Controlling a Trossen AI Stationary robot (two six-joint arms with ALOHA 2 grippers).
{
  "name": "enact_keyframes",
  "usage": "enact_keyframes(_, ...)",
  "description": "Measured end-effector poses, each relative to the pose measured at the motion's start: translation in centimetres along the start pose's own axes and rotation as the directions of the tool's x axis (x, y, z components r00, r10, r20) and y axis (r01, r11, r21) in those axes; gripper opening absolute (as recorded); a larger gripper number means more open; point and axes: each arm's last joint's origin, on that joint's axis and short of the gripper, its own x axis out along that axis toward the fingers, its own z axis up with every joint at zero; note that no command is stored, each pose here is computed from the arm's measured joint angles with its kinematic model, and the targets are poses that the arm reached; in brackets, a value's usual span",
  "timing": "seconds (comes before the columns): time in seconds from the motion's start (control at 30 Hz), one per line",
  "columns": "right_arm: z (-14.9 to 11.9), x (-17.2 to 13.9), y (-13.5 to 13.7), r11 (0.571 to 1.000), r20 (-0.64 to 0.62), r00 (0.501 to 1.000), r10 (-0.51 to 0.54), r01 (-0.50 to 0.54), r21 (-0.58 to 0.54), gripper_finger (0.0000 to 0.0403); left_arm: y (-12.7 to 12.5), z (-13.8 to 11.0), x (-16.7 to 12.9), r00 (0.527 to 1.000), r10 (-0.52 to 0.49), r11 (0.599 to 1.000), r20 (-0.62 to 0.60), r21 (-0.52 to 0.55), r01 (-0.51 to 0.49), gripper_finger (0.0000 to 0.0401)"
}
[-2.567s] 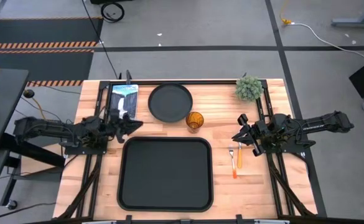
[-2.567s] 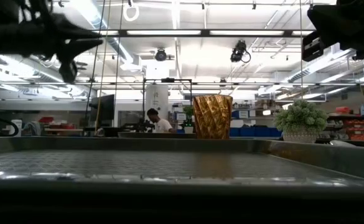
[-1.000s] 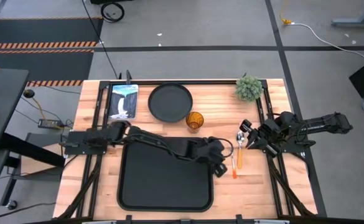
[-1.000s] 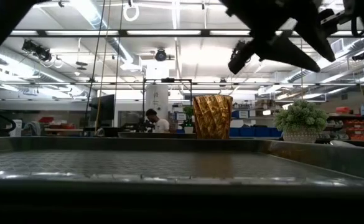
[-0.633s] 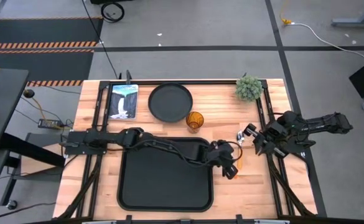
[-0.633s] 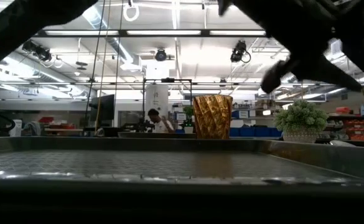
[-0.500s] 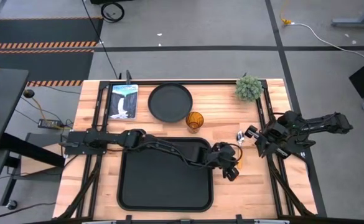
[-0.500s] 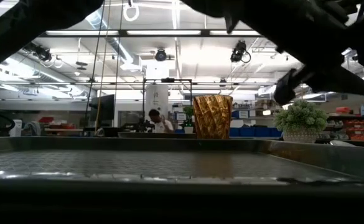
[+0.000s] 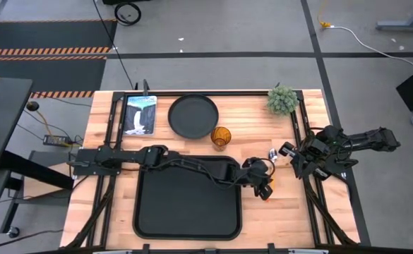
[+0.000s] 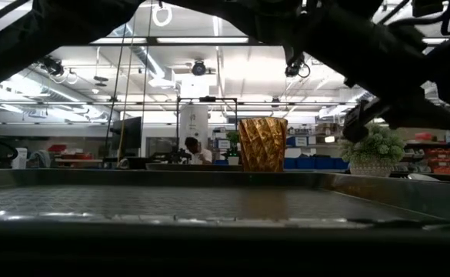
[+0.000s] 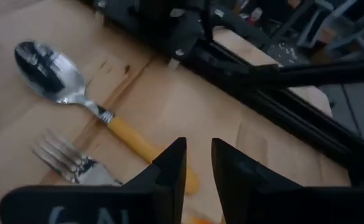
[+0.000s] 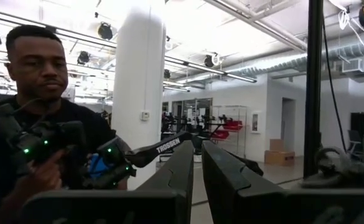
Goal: Pick and place plate/cup/fork/spoon on tray
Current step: Prepare the orange fork
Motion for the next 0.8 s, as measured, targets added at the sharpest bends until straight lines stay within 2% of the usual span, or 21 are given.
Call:
enact_keyframes(0.17, 0.0, 0.0, 0.0, 1.0, 0.004, 1.0, -0.01, 0.01, -0.01, 0.0041, 1.2, -1.7, 1.3, 0.999, 0.009, 0.998, -0.038, 0.061, -0.006, 0.0082)
enact_keyframes(0.4, 0.0, 0.0, -0.1, 1.0, 0.009, 1.0, -0.028, 0.028, -0.004, 0.0041, 3.0, -0.7, 2.1, 0.999, 0.0, 1.0, -0.043, 0.031, 0.002, 0.0082)
enact_keyframes(0.63, 0.0, 0.0, -0.1, 1.0, 0.01, 0.999, -0.03, 0.03, -0.004, 0.0041, 4.5, -1.2, 2.9, 0.993, -0.04, 0.999, -0.108, -0.004, 0.039, 0.0081)
enact_keyframes(0.8, 0.0, 0.0, -0.1, 0.999, 0.013, 0.999, -0.039, 0.039, -0.004, 0.0041, 4.7, -1.4, 2.9, 0.991, -0.013, 0.999, -0.134, 0.029, 0.017, 0.0081)
